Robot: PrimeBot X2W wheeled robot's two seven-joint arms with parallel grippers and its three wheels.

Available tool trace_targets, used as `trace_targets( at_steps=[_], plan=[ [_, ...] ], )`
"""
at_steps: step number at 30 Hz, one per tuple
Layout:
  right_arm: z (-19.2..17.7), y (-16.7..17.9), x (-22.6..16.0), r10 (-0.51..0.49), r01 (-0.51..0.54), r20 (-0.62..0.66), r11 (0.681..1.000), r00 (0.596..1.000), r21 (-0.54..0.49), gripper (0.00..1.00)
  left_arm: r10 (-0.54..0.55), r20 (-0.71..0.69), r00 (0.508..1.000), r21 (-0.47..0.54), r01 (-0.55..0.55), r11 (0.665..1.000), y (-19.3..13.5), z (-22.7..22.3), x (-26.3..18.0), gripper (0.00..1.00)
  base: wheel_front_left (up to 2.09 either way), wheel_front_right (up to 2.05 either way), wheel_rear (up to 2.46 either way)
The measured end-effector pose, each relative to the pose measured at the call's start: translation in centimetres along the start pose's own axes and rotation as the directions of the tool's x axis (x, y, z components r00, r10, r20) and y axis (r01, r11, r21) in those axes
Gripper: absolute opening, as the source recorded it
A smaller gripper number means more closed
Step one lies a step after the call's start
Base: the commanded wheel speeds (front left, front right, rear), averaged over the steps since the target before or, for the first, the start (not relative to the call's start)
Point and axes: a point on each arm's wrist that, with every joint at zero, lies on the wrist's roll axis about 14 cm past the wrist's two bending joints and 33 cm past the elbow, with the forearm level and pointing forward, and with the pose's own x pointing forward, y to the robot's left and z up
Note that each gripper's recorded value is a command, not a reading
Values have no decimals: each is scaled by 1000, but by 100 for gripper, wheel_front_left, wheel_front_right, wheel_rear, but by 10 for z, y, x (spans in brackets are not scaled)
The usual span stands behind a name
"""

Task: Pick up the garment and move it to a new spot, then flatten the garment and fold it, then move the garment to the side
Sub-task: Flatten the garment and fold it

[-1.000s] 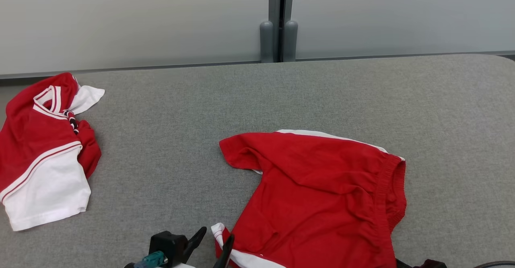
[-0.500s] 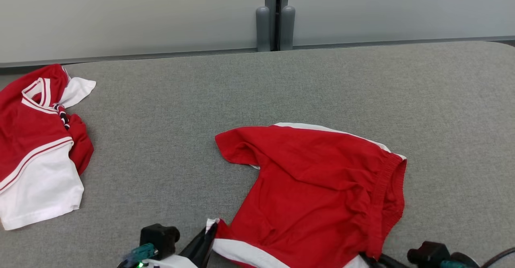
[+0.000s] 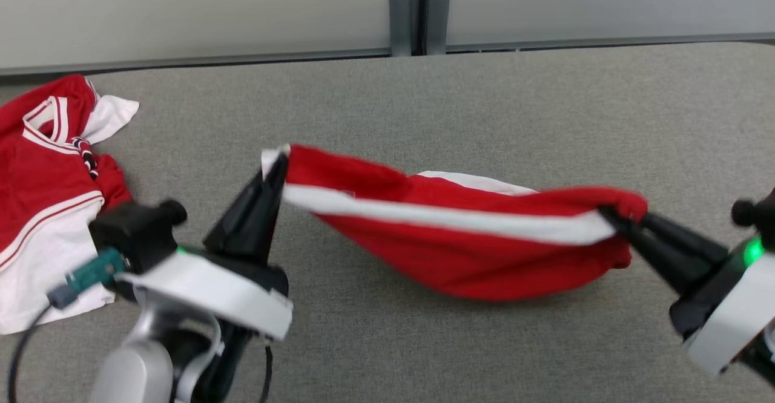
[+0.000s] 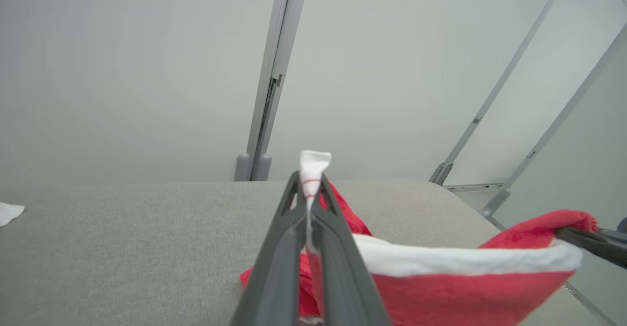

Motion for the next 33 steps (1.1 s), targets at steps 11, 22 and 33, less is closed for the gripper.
trace_targets(
  at_steps=[11,22,33],
  plan=[
    [123,-68,121,18,-6,68,986,998,-169,0,17,192,981,113,-40,993,50,109,143,0,0,0,0],
    [191,-112,259,-61,130,298,967,953,-218,0,161,382,910,109,-218,970,123,165,235,0,0,0,0],
    [112,-128,329,-11,104,414,974,910,-203,0,155,423,893,106,-219,970,169,107,271,0,0,0,0]
  ],
)
